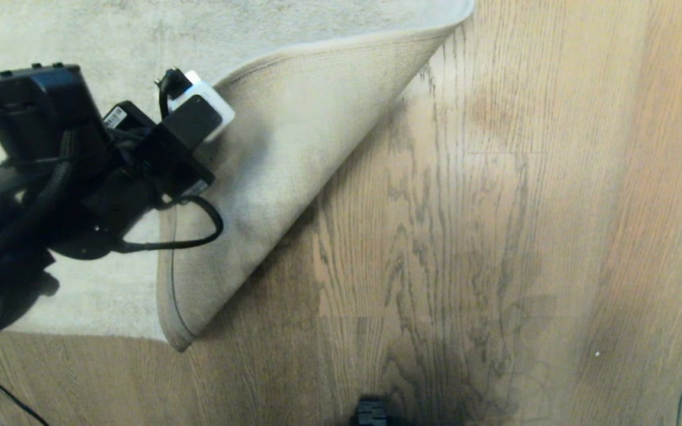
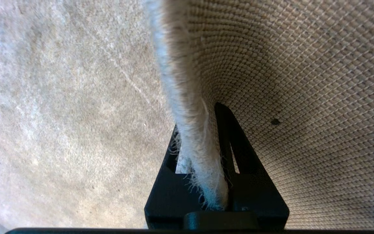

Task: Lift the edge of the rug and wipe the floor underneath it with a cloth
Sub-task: Lay down the carpet

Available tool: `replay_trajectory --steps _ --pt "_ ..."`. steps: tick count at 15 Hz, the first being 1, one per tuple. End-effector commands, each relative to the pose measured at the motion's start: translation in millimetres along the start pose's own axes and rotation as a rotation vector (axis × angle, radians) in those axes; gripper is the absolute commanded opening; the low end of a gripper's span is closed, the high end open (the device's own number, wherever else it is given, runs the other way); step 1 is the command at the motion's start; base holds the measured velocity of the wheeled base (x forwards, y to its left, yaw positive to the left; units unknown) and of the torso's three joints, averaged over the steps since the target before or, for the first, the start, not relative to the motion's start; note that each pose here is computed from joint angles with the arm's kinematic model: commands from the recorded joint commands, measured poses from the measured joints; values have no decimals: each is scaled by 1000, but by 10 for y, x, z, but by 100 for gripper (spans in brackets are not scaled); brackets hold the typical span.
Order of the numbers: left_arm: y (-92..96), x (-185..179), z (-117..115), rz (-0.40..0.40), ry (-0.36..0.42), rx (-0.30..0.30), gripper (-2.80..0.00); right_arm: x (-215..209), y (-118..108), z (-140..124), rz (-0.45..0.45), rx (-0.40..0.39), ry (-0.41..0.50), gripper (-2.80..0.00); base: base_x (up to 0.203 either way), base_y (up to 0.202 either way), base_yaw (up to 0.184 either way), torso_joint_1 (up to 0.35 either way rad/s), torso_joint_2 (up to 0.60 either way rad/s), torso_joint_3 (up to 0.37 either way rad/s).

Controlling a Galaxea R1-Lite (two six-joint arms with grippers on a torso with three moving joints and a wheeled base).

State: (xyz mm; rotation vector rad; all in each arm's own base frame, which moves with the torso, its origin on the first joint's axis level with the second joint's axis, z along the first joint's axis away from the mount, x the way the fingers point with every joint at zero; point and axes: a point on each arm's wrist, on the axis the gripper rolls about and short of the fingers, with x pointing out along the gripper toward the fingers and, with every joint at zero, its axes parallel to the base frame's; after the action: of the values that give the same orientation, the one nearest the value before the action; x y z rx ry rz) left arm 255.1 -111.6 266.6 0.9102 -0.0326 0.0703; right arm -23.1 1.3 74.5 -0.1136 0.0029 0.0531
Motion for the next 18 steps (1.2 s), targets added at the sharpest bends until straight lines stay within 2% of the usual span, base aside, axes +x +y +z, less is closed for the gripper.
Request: replay_trajectory --steps 1,7,12,13,15,18 --pt "4 -74 68 19 1 -7 -280 2 0 1 1 -1 3 -280 0 0 0 0 0 0" --pt "-105 -266 214 -10 -26 -32 -280 2 0 1 1 -1 3 -280 0 0 0 0 0 0" --pt "-94 -382 232 -12 -25 -49 -280 2 0 1 1 -1 3 -280 0 0 0 0 0 0" --pt "-93 -390 236 -7 -19 -56 0 2 0 1 1 -1 3 -280 0 0 0 0 0 0" --pt "-104 -410 263 -11 -26 -65 0 2 0 1 0 -1 3 -280 0 0 0 0 0 0" --pt "-122 -446 312 -21 -40 -148 0 2 0 1 1 -1 3 -280 0 0 0 0 0 0"
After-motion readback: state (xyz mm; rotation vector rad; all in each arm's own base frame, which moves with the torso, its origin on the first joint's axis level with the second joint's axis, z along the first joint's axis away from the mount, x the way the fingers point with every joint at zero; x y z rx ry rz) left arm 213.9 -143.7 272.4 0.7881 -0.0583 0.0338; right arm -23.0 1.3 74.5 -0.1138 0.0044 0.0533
